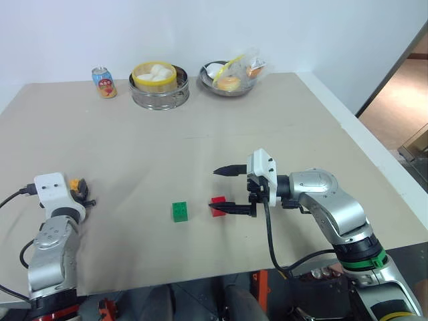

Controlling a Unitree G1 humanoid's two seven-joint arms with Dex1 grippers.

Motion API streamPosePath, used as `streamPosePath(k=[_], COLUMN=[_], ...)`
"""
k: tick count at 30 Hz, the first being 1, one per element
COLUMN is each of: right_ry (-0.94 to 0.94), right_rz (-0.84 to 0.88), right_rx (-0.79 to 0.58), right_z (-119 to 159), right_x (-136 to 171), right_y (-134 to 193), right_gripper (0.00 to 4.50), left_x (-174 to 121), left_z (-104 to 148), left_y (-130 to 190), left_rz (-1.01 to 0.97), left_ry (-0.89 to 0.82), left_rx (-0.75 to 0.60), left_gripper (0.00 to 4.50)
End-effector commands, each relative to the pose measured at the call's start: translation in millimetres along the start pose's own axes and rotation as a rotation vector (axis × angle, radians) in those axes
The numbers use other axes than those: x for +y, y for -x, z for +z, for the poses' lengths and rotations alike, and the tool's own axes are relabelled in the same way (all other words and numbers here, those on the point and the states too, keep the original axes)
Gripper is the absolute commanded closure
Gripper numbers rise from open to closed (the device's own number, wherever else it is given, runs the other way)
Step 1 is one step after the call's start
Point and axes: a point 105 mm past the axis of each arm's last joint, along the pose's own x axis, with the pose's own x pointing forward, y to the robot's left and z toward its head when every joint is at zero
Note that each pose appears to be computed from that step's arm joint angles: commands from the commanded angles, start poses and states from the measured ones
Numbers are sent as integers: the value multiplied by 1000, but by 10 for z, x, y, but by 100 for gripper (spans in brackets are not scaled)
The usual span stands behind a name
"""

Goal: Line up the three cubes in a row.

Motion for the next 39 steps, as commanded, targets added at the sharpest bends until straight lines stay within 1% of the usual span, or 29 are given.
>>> streamPosePath(k=[1,3,4,5,7,9,14,17,22,27,39], right_ry=[60,62,66,68,73,76,75,73,68,59,47], right_rz=[-16,-13,-7,-2,4,4,-9,-15,-38,-57,-54], right_rx=[-34,-36,-35,-34,-28,-23,-16,-9,7,19,29], right_z=[173,185,187,187,182,180,179,171,161,152,143], right_x=[-38,-45,-46,-48,-53,-62,-66,-51,-28,-15,7], right_y=[44,40,36,33,26,28,61,88,150,201,228], right_gripper=[0,0,0,0,0,0,0,0,0,0,0], left_x=[-416,-715,-896,-985,-1057,-1068,-1067,-1073,-1094,-1078,-1013], left_z=[180,222,170,99,13,34,68,75,142,101,69], left_y=[83,237,393,512,686,722,692,654,593,690,635], left_rz=[-384,-644,-838,-975,-1199,-1322,-1510,-1568,-1600,-1637,-1564], left_ry=[-123,-214,-320,-389,-433,-447,-501,-526,-509,-501,-526], left_rx=[-63,-89,-86,-70,-22,1,45,59,29,30,-4], left_gripper=[312,312,312,312,312,312,312,312,312,312,312])
